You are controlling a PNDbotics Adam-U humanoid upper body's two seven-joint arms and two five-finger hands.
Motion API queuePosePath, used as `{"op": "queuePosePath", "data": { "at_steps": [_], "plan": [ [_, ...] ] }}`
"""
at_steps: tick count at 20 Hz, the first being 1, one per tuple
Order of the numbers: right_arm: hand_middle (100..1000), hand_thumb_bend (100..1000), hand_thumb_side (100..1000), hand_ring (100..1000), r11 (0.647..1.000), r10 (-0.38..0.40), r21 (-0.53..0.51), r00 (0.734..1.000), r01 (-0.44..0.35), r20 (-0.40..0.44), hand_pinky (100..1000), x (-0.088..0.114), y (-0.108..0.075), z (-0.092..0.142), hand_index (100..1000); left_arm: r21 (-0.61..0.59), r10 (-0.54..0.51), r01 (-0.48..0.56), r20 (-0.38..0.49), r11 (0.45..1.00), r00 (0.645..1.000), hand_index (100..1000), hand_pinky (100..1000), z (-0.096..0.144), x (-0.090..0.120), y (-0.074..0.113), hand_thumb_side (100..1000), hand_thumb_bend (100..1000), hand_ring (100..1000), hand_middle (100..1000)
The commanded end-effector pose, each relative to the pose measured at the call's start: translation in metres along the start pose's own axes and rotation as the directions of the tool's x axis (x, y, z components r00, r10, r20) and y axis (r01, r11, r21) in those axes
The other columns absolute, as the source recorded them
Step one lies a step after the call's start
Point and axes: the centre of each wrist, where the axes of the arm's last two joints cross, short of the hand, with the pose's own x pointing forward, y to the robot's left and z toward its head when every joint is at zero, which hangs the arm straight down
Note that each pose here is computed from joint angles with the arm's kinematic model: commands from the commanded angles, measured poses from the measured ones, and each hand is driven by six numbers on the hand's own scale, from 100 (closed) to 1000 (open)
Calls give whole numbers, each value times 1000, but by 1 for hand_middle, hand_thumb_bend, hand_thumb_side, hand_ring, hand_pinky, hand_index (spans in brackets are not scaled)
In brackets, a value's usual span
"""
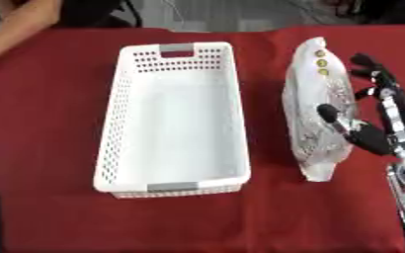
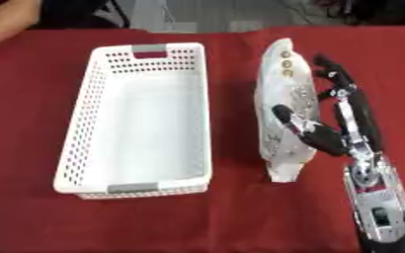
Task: Pick up objects on the table and place them in the box.
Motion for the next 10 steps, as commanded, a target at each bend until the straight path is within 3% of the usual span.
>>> {"op": "queuePosePath", "data": {
  "at_steps": [1,10],
  "plan": [
    [906,734,760,859,1000,28,10,999,-28,24,588,2,-6,-6,1000,-11,5,-5,24,1000,1000,805,606,-4,5,0,1000,100,604,728],
    [909,738,752,862,998,42,55,999,-42,5,597,-4,2,-5,1000,-12,7,-7,27,1000,1000,806,606,-4,5,0,1000,100,604,727]
  ]
}}
